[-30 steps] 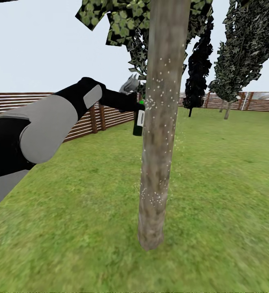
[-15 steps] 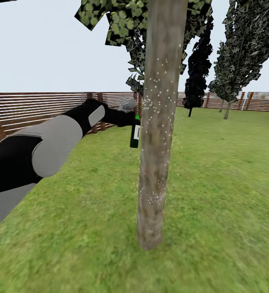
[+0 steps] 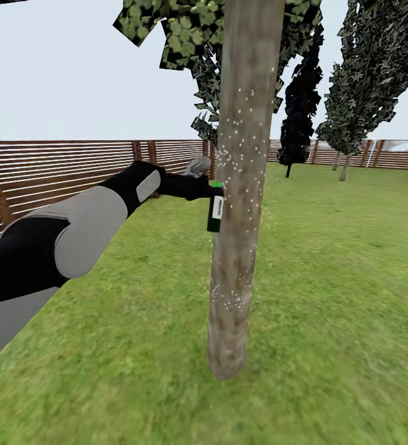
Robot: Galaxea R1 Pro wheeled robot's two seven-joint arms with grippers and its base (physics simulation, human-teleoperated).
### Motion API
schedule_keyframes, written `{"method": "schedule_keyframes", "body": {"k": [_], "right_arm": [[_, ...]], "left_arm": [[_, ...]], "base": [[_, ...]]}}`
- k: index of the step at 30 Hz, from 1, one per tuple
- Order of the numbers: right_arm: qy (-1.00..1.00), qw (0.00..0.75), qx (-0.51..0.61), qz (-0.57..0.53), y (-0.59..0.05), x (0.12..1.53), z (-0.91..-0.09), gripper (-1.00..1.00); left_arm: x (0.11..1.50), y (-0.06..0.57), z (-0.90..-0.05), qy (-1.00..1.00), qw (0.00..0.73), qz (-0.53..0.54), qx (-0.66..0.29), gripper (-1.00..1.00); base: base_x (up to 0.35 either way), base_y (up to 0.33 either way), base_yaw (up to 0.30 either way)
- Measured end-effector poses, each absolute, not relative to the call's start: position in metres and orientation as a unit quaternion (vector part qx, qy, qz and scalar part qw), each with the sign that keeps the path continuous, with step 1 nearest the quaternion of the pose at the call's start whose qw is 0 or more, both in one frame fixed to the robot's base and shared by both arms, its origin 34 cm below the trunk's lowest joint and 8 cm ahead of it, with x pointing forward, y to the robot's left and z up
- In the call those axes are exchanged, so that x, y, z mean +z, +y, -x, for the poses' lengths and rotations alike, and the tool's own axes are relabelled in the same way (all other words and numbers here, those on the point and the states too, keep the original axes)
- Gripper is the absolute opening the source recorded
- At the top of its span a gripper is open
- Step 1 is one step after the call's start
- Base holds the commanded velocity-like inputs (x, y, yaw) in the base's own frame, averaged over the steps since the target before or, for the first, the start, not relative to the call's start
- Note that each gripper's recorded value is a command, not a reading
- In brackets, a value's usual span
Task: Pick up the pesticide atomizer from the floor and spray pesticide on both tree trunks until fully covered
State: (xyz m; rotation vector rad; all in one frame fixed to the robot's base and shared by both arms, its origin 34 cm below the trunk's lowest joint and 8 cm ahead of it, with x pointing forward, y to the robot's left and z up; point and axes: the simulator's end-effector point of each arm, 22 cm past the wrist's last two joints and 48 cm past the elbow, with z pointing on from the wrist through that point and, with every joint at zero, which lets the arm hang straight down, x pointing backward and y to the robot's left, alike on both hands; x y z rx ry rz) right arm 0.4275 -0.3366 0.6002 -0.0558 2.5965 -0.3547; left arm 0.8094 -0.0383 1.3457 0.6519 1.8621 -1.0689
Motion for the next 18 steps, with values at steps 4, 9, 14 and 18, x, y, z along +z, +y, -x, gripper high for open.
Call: {"method": "schedule_keyframes", "body": {"k": [4, 9, 14, 18], "right_arm": [[0.957, 0.257, -0.131, 0.020, -0.337, 0.600, -0.427, 1.00], [0.957, 0.257, -0.131, 0.020, -0.337, 0.600, -0.427, 1.00], [0.957, 0.257, -0.131, 0.020, -0.337, 0.600, -0.427, 1.00], [0.957, 0.256, -0.131, 0.021, -0.337, 0.600, -0.427, 1.00]], "left_arm": [[1.388, -0.039, -0.808, 0.719, 0.473, -0.278, -0.426, -1.00], [1.409, -0.039, -0.806, 0.704, 0.495, -0.289, -0.418, -1.00], [1.410, -0.037, -0.808, 0.706, 0.499, -0.286, -0.414, -1.00], [1.396, -0.036, -0.812, 0.717, 0.490, -0.282, -0.408, -1.00]], "base": [[0.000, 0.000, 0.000], [0.000, 0.000, 0.000], [0.000, 0.000, 0.000], [0.000, 0.000, 0.000]]}}
